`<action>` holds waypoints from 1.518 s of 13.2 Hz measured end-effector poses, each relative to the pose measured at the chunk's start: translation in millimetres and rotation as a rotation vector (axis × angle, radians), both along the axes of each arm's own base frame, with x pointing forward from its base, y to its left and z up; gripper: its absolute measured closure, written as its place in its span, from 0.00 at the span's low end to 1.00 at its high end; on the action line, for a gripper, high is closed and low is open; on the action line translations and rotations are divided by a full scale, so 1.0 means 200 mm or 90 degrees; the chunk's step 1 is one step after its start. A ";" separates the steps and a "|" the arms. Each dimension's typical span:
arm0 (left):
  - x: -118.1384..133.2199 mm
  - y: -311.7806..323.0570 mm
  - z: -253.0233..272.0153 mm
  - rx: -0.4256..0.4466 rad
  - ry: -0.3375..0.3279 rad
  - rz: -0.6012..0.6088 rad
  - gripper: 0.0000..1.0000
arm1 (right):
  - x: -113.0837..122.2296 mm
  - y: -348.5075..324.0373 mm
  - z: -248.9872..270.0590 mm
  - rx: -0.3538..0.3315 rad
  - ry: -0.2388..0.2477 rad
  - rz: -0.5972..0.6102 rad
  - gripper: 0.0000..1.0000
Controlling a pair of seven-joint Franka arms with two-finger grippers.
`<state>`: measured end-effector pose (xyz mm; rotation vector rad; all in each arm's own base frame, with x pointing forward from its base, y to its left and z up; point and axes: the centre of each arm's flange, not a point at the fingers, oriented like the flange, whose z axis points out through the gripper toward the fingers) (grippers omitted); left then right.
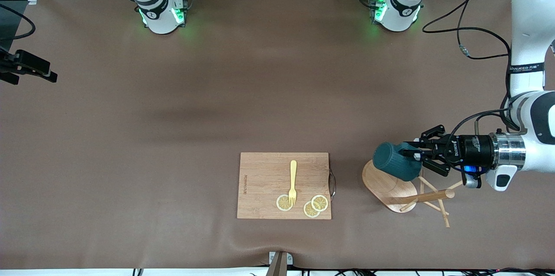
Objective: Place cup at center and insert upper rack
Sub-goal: 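Hang the mug on a mug-tree peg with the left gripper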
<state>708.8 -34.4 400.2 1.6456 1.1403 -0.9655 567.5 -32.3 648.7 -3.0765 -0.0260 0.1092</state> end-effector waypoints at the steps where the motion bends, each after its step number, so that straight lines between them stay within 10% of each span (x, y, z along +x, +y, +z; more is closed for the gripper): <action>1: 0.00 0.01 -0.01 -0.001 0.002 0.001 0.79 | 0.00 0.00 0.00 0.000 0.000 0.000 0.00; 20: 0.08 0.37 -0.31 -0.093 -0.046 0.108 0.79 | 0.00 0.00 0.00 0.000 0.001 0.000 0.00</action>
